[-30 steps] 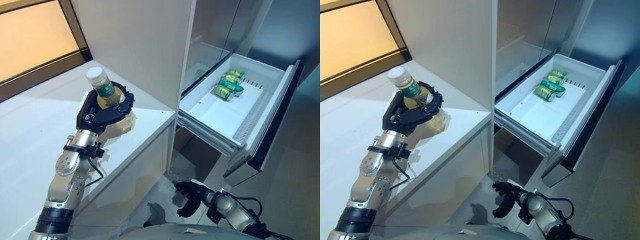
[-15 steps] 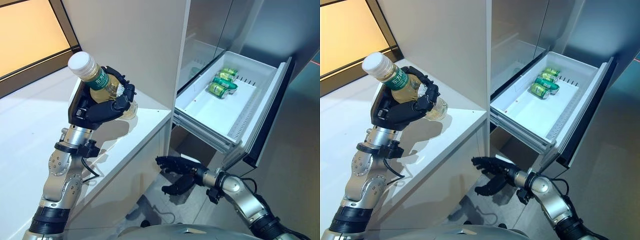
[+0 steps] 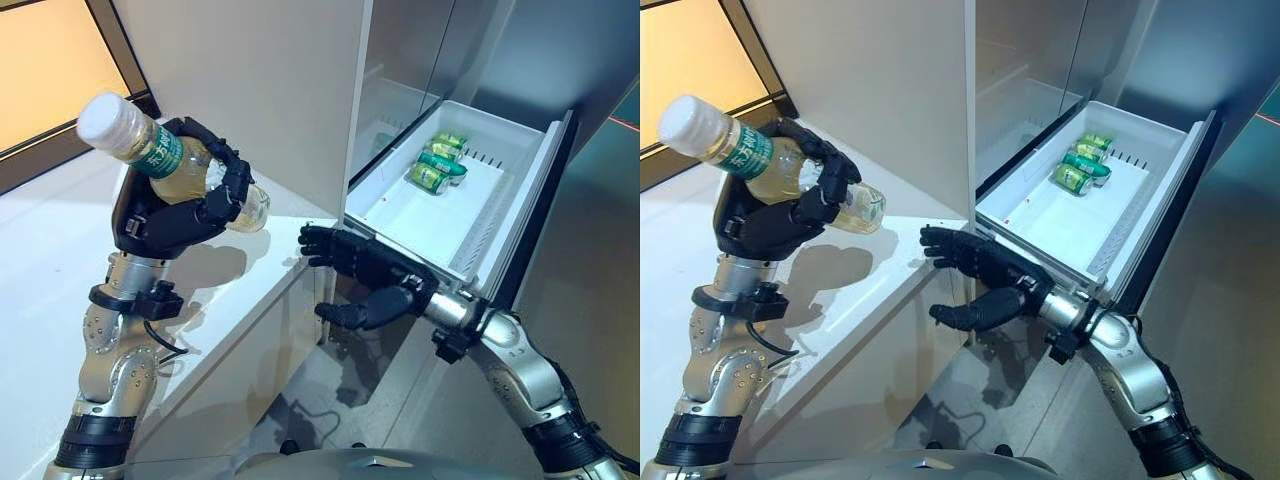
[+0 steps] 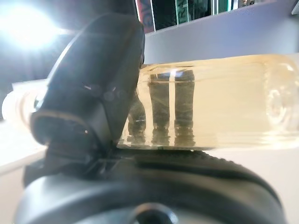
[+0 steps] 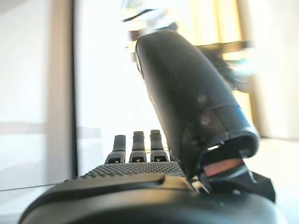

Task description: Put drinks into fridge and close the fridge

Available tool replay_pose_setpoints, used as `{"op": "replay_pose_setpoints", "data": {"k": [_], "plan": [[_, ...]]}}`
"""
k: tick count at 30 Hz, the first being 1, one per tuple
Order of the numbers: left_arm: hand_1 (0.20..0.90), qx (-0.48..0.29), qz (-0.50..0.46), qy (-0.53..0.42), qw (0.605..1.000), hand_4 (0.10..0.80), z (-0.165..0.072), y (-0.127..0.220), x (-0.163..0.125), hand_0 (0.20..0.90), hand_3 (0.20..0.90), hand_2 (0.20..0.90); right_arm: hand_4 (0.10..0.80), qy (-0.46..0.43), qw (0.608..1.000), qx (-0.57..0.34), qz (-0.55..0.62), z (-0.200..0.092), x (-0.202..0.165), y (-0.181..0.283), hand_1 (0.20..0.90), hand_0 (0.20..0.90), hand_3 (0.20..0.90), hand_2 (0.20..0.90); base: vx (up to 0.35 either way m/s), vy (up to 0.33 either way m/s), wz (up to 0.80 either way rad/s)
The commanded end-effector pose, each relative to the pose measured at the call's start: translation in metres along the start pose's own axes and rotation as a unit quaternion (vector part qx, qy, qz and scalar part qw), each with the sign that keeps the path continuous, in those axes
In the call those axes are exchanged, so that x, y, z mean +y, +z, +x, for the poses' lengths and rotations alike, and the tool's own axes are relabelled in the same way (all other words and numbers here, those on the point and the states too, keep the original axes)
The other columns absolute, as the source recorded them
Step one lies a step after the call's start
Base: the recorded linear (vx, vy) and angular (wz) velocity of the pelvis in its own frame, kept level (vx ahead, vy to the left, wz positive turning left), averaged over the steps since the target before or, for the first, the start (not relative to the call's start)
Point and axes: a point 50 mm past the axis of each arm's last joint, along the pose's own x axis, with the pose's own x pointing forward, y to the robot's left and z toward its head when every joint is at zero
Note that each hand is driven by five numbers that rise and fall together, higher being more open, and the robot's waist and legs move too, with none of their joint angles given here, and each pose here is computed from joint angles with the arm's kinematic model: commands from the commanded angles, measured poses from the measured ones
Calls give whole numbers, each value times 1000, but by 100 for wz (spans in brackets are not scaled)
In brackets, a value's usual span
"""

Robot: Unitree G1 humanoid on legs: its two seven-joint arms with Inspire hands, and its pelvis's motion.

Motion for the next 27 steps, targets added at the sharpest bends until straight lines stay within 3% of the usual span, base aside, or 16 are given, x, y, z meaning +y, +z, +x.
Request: {"op": "replay_pose_setpoints", "data": {"k": [1, 10, 15, 27], "plan": [[300, -180, 50, -38, 982, 100, 31, 56, -1, 300, 200, 300, 800, 51, 984, -156, -64, 22, 7, 57, 900, 900, 900, 900, 12, 10, -7], [300, -130, 129, -70, 981, 100, 28, 55, 0, 300, 200, 300, 800, -9, 981, -145, -127, 22, 0, 76, 900, 900, 900, 900, 4, 2, -1], [300, -91, 120, -104, 983, 100, 48, 42, -21, 300, 200, 300, 800, -13, 985, -106, -136, 37, -5, 79, 900, 900, 900, 900, 0, 0, 0], [300, -37, 93, -176, 979, 100, 71, 23, -42, 300, 200, 300, 800, 20, 990, -26, -139, 68, -15, 76, 900, 900, 900, 900, 0, -1, 0]]}}
